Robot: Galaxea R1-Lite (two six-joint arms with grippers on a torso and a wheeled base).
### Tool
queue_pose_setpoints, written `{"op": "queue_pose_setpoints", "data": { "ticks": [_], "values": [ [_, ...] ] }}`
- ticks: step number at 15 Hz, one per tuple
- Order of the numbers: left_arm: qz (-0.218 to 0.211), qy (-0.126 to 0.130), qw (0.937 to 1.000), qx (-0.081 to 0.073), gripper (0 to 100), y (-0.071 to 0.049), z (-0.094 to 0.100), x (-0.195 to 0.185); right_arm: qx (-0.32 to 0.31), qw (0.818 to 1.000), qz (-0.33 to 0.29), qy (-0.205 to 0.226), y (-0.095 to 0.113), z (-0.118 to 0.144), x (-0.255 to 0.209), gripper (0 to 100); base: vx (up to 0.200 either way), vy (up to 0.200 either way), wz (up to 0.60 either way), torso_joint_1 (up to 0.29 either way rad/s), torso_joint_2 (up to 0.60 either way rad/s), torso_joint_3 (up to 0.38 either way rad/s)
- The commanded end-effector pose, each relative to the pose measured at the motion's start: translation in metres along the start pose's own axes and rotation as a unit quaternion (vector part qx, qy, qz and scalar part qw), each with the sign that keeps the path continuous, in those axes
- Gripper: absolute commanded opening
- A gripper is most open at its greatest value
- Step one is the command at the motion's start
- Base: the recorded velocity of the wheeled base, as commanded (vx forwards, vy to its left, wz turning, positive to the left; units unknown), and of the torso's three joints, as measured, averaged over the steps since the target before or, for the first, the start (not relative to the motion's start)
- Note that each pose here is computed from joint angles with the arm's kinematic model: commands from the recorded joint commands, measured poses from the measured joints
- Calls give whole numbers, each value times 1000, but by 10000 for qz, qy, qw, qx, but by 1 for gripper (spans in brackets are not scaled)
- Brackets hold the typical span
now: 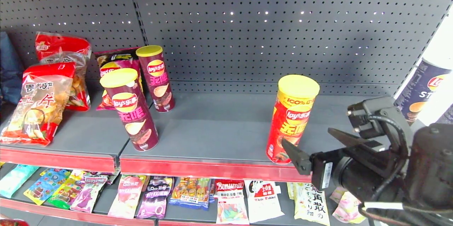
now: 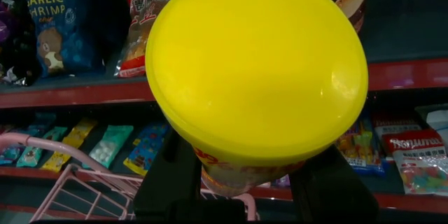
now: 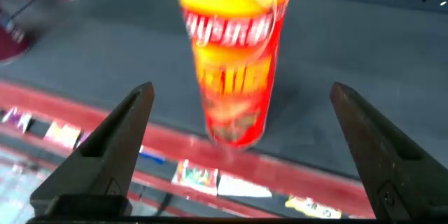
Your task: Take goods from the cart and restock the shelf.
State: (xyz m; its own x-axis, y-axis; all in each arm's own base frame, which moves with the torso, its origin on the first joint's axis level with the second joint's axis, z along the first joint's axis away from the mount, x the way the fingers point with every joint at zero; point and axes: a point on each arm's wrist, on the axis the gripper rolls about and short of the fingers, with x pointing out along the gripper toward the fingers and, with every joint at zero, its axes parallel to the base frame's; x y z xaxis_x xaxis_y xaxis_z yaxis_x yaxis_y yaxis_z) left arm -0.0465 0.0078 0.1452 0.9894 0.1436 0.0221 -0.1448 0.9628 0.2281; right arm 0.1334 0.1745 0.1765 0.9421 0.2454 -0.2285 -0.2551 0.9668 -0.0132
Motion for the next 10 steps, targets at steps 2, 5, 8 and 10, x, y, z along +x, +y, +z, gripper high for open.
{"op": "queue_pose_setpoints", "data": {
  "ticks": [2, 5, 8, 10],
  "values": [
    [9, 0, 10000, -1, 0, 0, 0, 0, -185, 9997, 132, -35, -18, -9, -23, 100, 0, 0, 0, 0, 0, 0],
    [-6, -4, 10000, -1, 0, 0, 0, 0, -629, 9971, 340, -268, -54, -1, -34, 100, 0, 0, 0, 0, 0, 0],
    [-66, -18, 10000, -1, 0, 0, 0, 0, -891, 9946, 321, -421, -96, -4, -42, 100, 0, 0, 0, 0, 0, 0],
    [-127, -25, 9999, -8, 0, -1, 1, 0, -958, 9944, 228, -390, -114, -19, -56, 100, 0, 0, 0, 0, 0, 0]
  ]
}}
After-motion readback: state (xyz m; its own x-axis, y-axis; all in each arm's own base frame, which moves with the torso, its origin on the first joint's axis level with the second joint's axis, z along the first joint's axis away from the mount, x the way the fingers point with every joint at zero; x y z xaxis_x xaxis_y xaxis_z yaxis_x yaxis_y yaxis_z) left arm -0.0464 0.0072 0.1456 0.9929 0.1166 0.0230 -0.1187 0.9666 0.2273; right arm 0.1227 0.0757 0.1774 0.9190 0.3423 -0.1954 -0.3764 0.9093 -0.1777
